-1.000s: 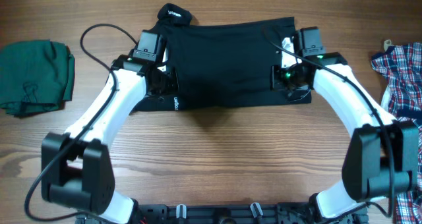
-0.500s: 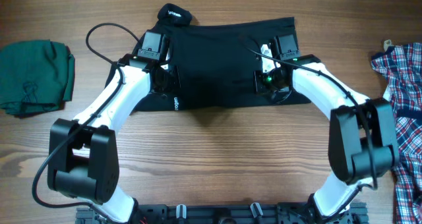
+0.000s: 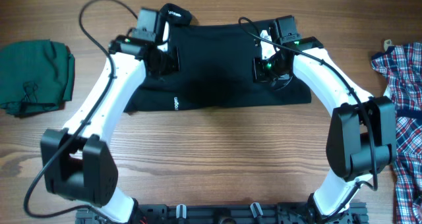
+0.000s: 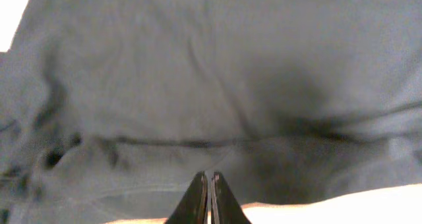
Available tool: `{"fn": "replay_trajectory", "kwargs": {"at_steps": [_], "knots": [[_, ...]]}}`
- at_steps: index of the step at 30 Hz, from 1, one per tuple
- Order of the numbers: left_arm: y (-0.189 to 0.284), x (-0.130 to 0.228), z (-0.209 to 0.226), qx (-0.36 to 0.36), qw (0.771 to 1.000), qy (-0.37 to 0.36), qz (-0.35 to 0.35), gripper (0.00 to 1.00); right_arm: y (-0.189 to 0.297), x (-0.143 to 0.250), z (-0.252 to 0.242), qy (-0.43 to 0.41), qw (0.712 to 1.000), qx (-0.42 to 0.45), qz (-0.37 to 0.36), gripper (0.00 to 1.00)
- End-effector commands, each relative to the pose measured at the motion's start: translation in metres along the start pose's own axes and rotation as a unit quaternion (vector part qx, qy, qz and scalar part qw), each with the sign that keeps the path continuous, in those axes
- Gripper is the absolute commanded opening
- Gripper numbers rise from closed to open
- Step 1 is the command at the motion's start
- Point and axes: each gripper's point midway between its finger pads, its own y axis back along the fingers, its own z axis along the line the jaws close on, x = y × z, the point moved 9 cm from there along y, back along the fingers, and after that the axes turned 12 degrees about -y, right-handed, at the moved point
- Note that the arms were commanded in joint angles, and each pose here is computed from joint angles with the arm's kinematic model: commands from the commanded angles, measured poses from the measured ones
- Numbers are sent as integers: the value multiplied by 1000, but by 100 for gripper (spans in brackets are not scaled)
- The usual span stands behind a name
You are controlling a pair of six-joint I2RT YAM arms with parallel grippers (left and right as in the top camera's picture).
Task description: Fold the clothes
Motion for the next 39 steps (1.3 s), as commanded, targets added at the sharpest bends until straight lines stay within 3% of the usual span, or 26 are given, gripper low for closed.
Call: {"fn": "replay_trajectory", "kwargs": {"at_steps": [1,8,19,25,26,32,37,39], "knots": [[9,16,-9,-6,999,6,51,4,10,11,22,16,998,-52,24,4],[-31,46,-5,-23,988,46,145,4,-6,28,75,75,995,-58,13,4],[-89,42,5,-66,985,40,152,5,-58,34,63,61,996,-25,61,4],[-96,35,7,-78,988,37,128,6,-68,12,53,73,996,50,-21,4],[-96,35,9,-91,987,35,129,11,-77,9,47,72,994,71,-30,4],[-100,37,14,-112,984,31,133,12,-94,0,31,70,985,143,-68,4],[-111,41,38,-123,979,56,151,12,-91,-14,24,68,986,126,-89,4],[-110,39,54,-149,976,69,146,6,-92,-13,26,68,989,109,-80,7]]}}
